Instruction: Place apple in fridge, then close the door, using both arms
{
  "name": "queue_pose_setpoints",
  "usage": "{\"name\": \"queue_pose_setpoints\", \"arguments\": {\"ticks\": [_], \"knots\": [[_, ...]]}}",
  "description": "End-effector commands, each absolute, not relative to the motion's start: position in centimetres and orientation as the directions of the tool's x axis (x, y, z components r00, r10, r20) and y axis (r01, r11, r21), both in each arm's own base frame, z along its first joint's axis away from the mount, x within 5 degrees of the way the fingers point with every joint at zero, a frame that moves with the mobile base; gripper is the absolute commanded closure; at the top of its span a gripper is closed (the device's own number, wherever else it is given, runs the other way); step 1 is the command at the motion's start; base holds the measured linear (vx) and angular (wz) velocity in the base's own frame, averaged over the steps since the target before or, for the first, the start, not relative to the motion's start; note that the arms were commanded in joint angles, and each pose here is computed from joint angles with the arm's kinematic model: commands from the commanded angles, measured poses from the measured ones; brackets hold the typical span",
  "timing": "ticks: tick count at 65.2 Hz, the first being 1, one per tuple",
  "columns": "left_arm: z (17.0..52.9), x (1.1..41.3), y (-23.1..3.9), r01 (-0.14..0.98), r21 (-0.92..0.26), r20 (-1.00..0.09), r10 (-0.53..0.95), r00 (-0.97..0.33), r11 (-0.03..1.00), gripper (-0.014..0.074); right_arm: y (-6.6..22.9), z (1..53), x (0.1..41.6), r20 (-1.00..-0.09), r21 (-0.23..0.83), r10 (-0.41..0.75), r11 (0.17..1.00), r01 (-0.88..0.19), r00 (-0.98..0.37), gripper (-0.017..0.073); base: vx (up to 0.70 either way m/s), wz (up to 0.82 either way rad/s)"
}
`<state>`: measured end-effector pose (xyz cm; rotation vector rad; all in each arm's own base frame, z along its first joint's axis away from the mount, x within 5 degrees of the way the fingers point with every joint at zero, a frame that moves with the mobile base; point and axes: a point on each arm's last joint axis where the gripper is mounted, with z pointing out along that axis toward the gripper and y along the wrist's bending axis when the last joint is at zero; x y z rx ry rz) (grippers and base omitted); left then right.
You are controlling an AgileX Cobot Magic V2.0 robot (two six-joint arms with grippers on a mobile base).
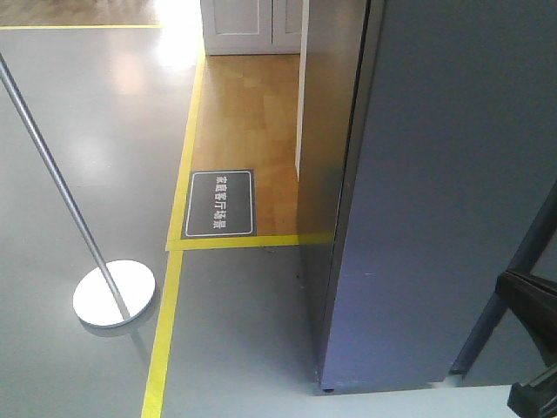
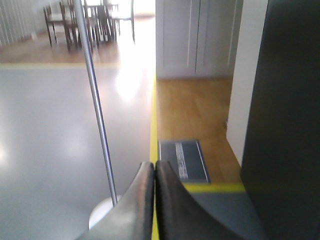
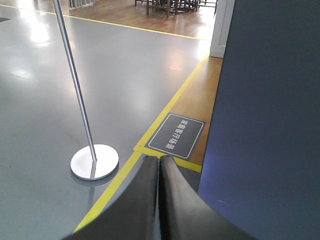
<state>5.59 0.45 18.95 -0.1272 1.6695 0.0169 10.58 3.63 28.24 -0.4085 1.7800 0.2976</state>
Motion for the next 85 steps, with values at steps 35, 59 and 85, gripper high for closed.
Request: {"name": "queue_pose_setpoints", "arguments": {"ticks": [35, 59, 85], "knots": [[21.23, 5.36, 0.48, -0.083, -0.056, -0.992, -0.047, 0.114, 0.995, 0.0600, 3.49, 29.29, 10.76, -0.980, -0.008, -0.089, 0.914, -0.406, -0.181, 0.0562, 0.00, 0.00], [21.25, 5.38, 0.48, -0.083, -0.056, -0.993, -0.047, 0.112, 0.995, 0.0600, 3.49, 29.29, 10.76, -0.980, -0.008, -0.089, 0.914, -0.406, -0.181, 0.0562, 0.00, 0.00], [21.25, 5.38, 0.48, -0.083, -0.056, -0.993, -0.047, 0.112, 0.995, 0.0600, 3.49, 29.29, 10.76, -0.980, -0.008, -0.089, 0.914, -0.406, -0.181, 0.0562, 0.00, 0.00]]}}
